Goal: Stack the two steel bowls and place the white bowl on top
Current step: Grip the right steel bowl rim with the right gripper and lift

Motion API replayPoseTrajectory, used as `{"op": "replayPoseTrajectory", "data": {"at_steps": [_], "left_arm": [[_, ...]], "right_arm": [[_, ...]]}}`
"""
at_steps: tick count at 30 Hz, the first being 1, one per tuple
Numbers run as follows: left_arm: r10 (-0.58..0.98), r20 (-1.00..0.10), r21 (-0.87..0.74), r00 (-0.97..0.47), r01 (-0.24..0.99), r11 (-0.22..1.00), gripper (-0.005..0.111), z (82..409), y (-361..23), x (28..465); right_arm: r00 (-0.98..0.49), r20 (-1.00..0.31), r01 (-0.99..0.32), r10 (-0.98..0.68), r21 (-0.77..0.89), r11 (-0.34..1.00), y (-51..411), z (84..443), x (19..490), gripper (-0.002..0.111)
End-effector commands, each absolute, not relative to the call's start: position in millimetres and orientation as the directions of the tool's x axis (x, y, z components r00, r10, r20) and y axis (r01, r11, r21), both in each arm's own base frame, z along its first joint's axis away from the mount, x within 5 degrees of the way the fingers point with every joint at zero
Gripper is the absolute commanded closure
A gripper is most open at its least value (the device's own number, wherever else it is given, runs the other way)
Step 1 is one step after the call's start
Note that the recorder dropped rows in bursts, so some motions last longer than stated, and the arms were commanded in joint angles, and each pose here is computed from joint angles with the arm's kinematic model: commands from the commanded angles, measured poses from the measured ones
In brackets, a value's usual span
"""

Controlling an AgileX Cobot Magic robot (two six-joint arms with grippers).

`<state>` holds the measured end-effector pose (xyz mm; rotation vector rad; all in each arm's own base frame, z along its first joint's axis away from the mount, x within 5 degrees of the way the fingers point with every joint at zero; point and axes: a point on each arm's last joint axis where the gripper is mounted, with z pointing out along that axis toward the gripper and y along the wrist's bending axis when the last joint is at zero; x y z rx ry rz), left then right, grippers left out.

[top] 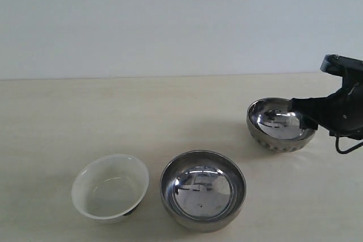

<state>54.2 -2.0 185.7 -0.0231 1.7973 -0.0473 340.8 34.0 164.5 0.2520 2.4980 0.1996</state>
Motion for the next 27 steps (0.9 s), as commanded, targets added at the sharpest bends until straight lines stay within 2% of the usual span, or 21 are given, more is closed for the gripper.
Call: {"op": "replayPoseTrajectory", "data": {"at_steps": [1,6,12,14,15,18,23,27], "left_arm": [[-0.045,-0.975,-0.049,-0.218,0.014,0.999,0.103,185.5,-2.3,54.3],[-0.045,-0.975,-0.049,-0.218,0.014,0.999,0.103,185.5,-2.3,54.3],[-0.045,-0.975,-0.049,-0.218,0.014,0.999,0.103,185.5,-2.3,54.3],[-0.045,-0.975,-0.049,-0.218,0.014,0.999,0.103,185.5,-2.3,54.3],[-0.045,-0.975,-0.049,-0.218,0.014,0.999,0.103,185.5,-2.3,54.3],[-0.045,-0.975,-0.049,-0.218,0.014,0.999,0.103,185.5,-2.3,54.3],[-0.045,-0.975,-0.049,-0.218,0.014,0.999,0.103,185.5,-2.3,54.3],[-0.045,-0.975,-0.049,-0.218,0.014,0.999,0.103,185.5,-2.3,54.3]], "right_arm": [[-0.782,-0.574,0.151,0.242,0.202,0.968,32.6,147.2,349.5,0.054],[-0.794,-0.554,0.170,0.252,0.196,0.966,32.2,124.1,353.9,0.054],[-0.787,-0.563,0.169,0.252,0.197,0.966,32.1,123.5,355.0,0.056],[-0.786,-0.565,0.167,0.251,0.197,0.966,32.7,123.7,355.1,0.068],[-0.786,-0.565,0.167,0.251,0.197,0.966,32.7,123.7,355.1,0.082],[-0.792,-0.557,0.166,0.248,0.194,0.967,32.8,123.1,354.4,0.108],[-0.815,-0.525,0.168,0.246,0.191,0.967,33.3,125.9,350.3,0.108],[-0.817,-0.527,0.154,0.235,0.194,0.969,33.7,143.4,345.3,0.108]]}}
